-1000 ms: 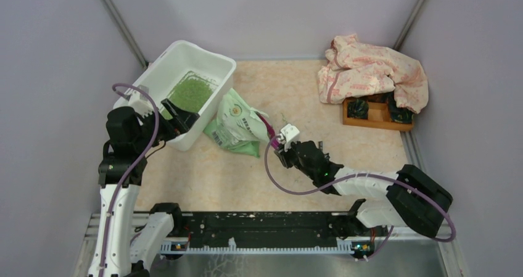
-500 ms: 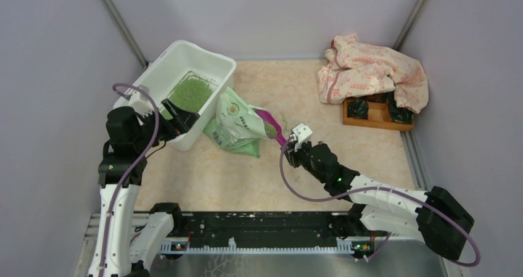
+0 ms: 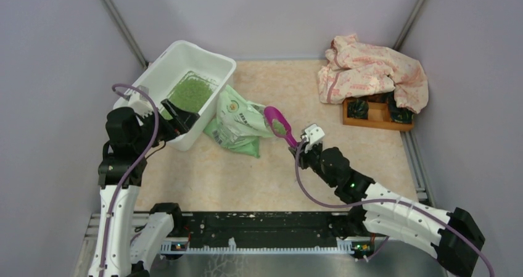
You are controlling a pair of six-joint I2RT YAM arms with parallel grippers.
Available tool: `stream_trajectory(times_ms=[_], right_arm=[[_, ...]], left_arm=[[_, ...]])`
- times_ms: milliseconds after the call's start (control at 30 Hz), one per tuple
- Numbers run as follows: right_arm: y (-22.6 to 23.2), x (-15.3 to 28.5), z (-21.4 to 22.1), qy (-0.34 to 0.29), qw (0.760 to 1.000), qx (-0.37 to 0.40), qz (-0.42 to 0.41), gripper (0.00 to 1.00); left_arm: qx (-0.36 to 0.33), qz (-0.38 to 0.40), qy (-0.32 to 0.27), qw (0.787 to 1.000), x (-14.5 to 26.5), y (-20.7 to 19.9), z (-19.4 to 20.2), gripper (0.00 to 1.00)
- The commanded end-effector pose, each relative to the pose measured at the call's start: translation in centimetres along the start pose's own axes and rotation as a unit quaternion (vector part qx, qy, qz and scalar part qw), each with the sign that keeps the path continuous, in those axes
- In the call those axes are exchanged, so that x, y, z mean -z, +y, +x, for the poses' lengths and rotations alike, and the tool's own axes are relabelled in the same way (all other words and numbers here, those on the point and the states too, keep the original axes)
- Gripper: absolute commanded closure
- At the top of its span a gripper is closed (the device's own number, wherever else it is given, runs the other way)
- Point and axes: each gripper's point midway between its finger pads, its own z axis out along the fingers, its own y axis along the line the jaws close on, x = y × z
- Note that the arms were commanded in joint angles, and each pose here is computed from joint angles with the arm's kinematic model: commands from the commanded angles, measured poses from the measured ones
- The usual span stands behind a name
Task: Fill the litter box with clean litter
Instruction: Pour the cat litter into the litter box.
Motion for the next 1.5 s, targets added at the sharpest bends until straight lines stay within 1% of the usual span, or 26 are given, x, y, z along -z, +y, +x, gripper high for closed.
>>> stream_trajectory(times_ms=[0,133,267,467,533,700,733,767,800,867,967,1067,1100,1133,1167,1267,1367,1400,1467], right_arm=[[-0.6,0.5,-5.2,-0.048,0.998,-0.022,0.020,1.00],[-0.7,0.9,-7.1,-0.051,0.998,-0.022,0.023,1.00],[0.0,0.6,-9.7,-0.049,0.999,-0.013,0.010,1.00],[2.2,-1.8,-14.7,-0.049,0.998,0.004,-0.031,1.00],[3.5,-3.1,-15.9,-0.035,0.998,0.013,-0.055,1.00],[6.2,-7.7,-20.0,-0.011,0.994,0.046,-0.097,1.00],[7.0,-9.6,-19.6,0.009,0.993,0.050,-0.110,1.00],[7.6,-10.9,-20.2,0.017,0.991,0.051,-0.120,1.00],[8.5,-12.1,-21.0,0.023,0.989,0.050,-0.139,1.00],[9.9,-14.8,-20.9,0.056,0.983,0.044,-0.167,1.00],[12.3,-18.5,-21.4,0.083,0.973,0.013,-0.216,1.00],[14.2,-21.9,-21.0,0.114,0.959,-0.032,-0.258,1.00],[14.7,-22.7,-21.0,0.119,0.954,-0.049,-0.269,1.00],[15.3,-23.1,-22.1,0.111,0.949,-0.072,-0.286,1.00],[15.7,-23.7,-21.7,0.120,0.941,-0.102,-0.301,1.00],[16.9,-24.6,-20.8,0.141,0.899,-0.215,-0.355,1.00],[17.4,-24.5,-20.3,0.156,0.845,-0.324,-0.397,1.00],[17.6,-24.3,-20.3,0.160,0.826,-0.354,-0.408,1.00],[18.0,-23.8,-21.2,0.151,0.798,-0.392,-0.432,1.00]], left_arm=[[-0.007,0.018,-0.015,1.000,-0.1,-0.7,-0.7,0.01],[-0.009,0.017,-0.017,1.000,0.0,-0.6,-0.7,0.01],[-0.009,0.016,-0.016,1.000,-0.1,-0.4,-0.5,0.01],[-0.005,0.002,-0.015,1.000,0.0,0.4,0.1,0.01],[-0.008,-0.010,-0.019,1.000,0.2,0.8,0.1,0.01],[-0.014,-0.038,-0.024,0.999,1.2,1.8,0.6,0.01],[-0.015,-0.042,-0.024,0.999,1.4,2.0,0.7,0.01],[-0.018,-0.046,-0.026,0.998,1.7,2.1,0.8,0.01],[-0.019,-0.048,-0.025,0.998,1.9,2.2,1.0,0.01],[-0.021,-0.052,-0.026,0.998,2.4,2.3,1.2,0.01],[-0.026,-0.058,-0.030,0.998,3.2,2.3,1.3,0.01],[-0.033,-0.061,-0.033,0.997,3.9,2.1,1.2,0.01],[-0.035,-0.062,-0.034,0.997,4.1,2.0,1.1,0.01],[-0.037,-0.062,-0.035,0.997,4.3,1.9,1.0,0.01],[-0.039,-0.062,-0.036,0.997,4.5,1.8,0.9,0.01],[-0.041,-0.062,-0.037,0.997,4.8,1.7,0.9,0.01],[-0.043,-0.061,-0.039,0.996,4.9,1.6,0.9,0.01],[-0.043,-0.061,-0.039,0.996,5.0,1.6,0.8,0.01],[-0.042,-0.058,-0.041,0.997,5.1,1.4,0.8,0.01]])
